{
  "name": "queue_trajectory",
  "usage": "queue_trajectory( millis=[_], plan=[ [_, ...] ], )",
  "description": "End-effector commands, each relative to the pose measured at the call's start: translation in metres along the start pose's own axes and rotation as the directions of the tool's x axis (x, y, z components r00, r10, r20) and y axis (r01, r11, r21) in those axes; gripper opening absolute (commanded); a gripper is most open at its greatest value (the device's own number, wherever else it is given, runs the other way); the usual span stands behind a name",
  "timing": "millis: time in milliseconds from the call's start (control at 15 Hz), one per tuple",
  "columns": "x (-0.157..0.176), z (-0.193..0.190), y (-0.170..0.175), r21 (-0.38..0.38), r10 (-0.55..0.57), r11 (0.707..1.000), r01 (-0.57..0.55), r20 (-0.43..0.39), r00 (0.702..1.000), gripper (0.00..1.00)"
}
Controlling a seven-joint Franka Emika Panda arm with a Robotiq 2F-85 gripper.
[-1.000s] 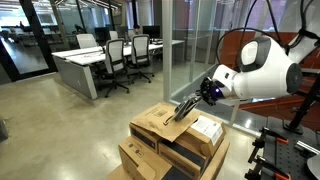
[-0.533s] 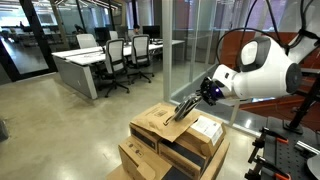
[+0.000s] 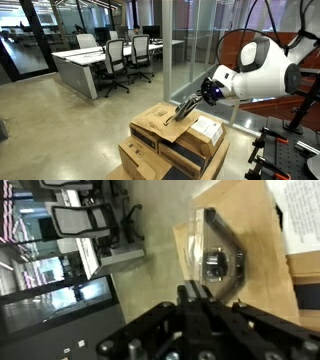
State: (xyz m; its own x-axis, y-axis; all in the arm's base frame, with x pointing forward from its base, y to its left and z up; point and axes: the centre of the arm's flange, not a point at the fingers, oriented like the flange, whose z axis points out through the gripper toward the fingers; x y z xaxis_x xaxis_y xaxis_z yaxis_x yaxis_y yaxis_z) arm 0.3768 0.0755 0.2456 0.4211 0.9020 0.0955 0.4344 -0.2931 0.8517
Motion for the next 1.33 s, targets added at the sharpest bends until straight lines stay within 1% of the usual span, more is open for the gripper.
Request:
queue_trajectory(
  millis=[0, 1267],
  plan=[
    [0.002, 0.003, -0.002, -0.007, 0.011, 1.000, -0.011, 0.002, 1.000, 0.00],
    [-0.012, 0.000, -0.009, 0.009, 0.017, 1.000, -0.017, 0.014, 1.000, 0.00]
  ],
)
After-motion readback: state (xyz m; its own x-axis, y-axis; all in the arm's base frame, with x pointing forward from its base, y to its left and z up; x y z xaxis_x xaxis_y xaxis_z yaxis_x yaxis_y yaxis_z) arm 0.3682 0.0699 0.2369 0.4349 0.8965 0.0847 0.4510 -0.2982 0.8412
